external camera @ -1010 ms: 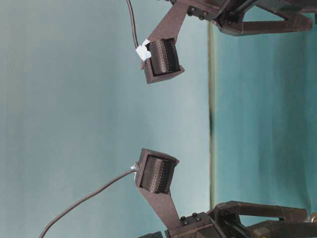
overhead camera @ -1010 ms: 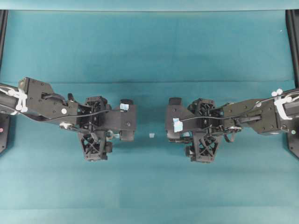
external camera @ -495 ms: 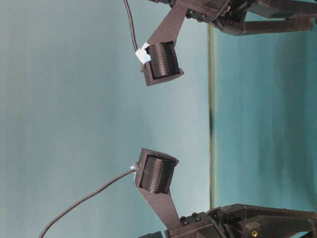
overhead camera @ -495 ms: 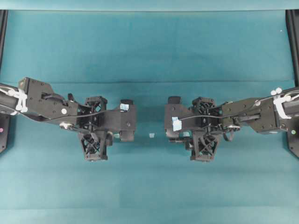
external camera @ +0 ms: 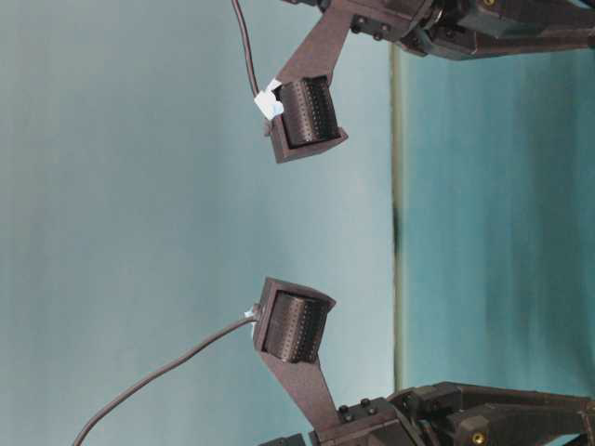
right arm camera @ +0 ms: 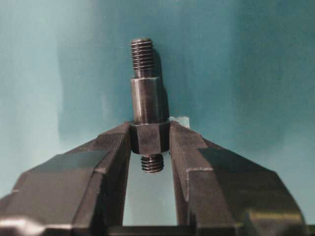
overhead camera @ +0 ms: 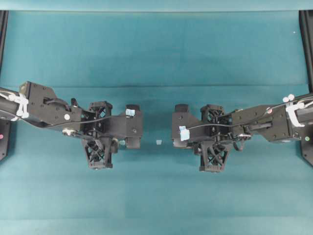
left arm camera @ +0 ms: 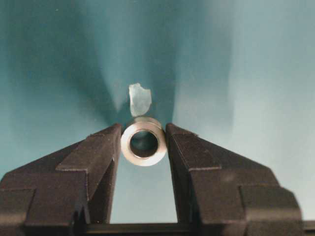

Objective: Insert the washer onto the shaft with both hands.
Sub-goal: 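Close left gripper on washer and right gripper on shaft's hex base, then lift both parts and rotate them to face each other, then move the shaft tip toward the washer hole, aligning both grippers, then push the washer onto the shaft down to its shoulder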

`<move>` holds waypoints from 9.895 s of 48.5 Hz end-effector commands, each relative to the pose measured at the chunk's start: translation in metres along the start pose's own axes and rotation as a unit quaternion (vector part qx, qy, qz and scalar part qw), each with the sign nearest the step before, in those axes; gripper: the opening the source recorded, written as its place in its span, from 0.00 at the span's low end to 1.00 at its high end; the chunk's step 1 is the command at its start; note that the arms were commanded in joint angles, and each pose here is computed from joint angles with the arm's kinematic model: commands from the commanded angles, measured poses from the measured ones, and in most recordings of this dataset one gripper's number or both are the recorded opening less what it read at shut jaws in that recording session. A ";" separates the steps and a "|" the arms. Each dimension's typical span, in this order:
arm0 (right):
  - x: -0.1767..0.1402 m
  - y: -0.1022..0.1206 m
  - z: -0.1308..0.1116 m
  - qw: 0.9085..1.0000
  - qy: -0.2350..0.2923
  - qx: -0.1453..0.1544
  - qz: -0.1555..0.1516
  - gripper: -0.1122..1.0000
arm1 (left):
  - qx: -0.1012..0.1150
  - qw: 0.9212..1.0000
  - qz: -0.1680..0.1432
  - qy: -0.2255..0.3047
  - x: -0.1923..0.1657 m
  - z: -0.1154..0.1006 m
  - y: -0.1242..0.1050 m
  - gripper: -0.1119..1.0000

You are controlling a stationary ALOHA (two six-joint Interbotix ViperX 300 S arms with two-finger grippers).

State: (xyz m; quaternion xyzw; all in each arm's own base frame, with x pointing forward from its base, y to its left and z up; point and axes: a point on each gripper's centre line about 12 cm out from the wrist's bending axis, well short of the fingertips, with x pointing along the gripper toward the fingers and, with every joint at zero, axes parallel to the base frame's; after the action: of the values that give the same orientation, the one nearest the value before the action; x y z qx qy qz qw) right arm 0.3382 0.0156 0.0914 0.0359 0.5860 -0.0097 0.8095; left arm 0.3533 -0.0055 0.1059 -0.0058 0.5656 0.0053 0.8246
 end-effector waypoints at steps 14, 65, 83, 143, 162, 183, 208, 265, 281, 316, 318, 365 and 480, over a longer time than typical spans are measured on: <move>0.003 0.004 -0.001 1.000 0.007 -0.009 0.002 0.10 | 0.004 1.000 -0.001 -0.017 -0.007 0.008 -0.001 0.43; -0.015 0.011 0.012 0.998 -0.054 -0.005 0.012 0.10 | 0.003 0.997 -0.003 -0.079 -0.026 0.014 -0.001 0.43; -0.030 0.010 0.014 0.989 -0.134 0.051 0.027 0.10 | 0.007 0.989 -0.009 -0.150 -0.053 0.017 -0.004 0.43; -0.038 0.018 -0.017 0.959 -0.268 0.066 0.066 0.10 | -0.025 0.937 -0.041 -0.346 -0.064 0.029 -0.013 0.43; -0.040 0.018 -0.015 0.951 -0.292 0.068 0.071 0.10 | -0.047 0.926 -0.055 -0.371 -0.058 0.036 -0.015 0.43; -0.029 0.018 -0.013 0.946 -0.309 0.067 0.073 0.10 | -0.047 0.923 -0.056 -0.377 -0.059 0.037 -0.016 0.43; -0.026 0.018 -0.008 0.935 -0.338 0.067 0.078 0.10 | -0.047 0.916 -0.059 -0.393 -0.055 0.054 -0.017 0.43; -0.033 0.016 0.004 0.916 -0.387 0.069 0.084 0.10 | -0.039 0.916 -0.067 -0.395 -0.047 0.067 -0.027 0.43; -0.034 0.017 0.005 0.914 -0.391 0.069 0.085 0.10 | -0.039 0.916 -0.067 -0.393 -0.043 0.069 -0.027 0.43; -0.037 0.017 0.009 0.909 -0.403 0.068 0.087 0.10 | -0.037 0.916 -0.066 -0.393 -0.037 0.079 -0.029 0.43; -0.037 0.017 0.009 0.909 -0.403 0.068 0.087 0.10 | -0.037 0.916 -0.066 -0.393 -0.036 0.079 -0.029 0.43; -0.037 0.019 0.016 0.906 -0.407 0.068 0.088 0.10 | -0.026 0.920 -0.076 -0.383 -0.021 0.089 -0.044 0.43; -0.034 0.024 0.013 0.918 -0.383 0.059 0.089 0.10 | -0.029 0.926 -0.070 -0.371 -0.032 0.101 -0.040 0.80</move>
State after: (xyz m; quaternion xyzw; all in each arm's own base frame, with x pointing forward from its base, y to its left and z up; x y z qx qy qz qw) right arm 0.3397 0.0371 0.1214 0.1241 0.2373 0.0132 0.9634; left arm 0.4352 -0.0428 0.1578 -0.0679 0.2348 -0.0307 0.9692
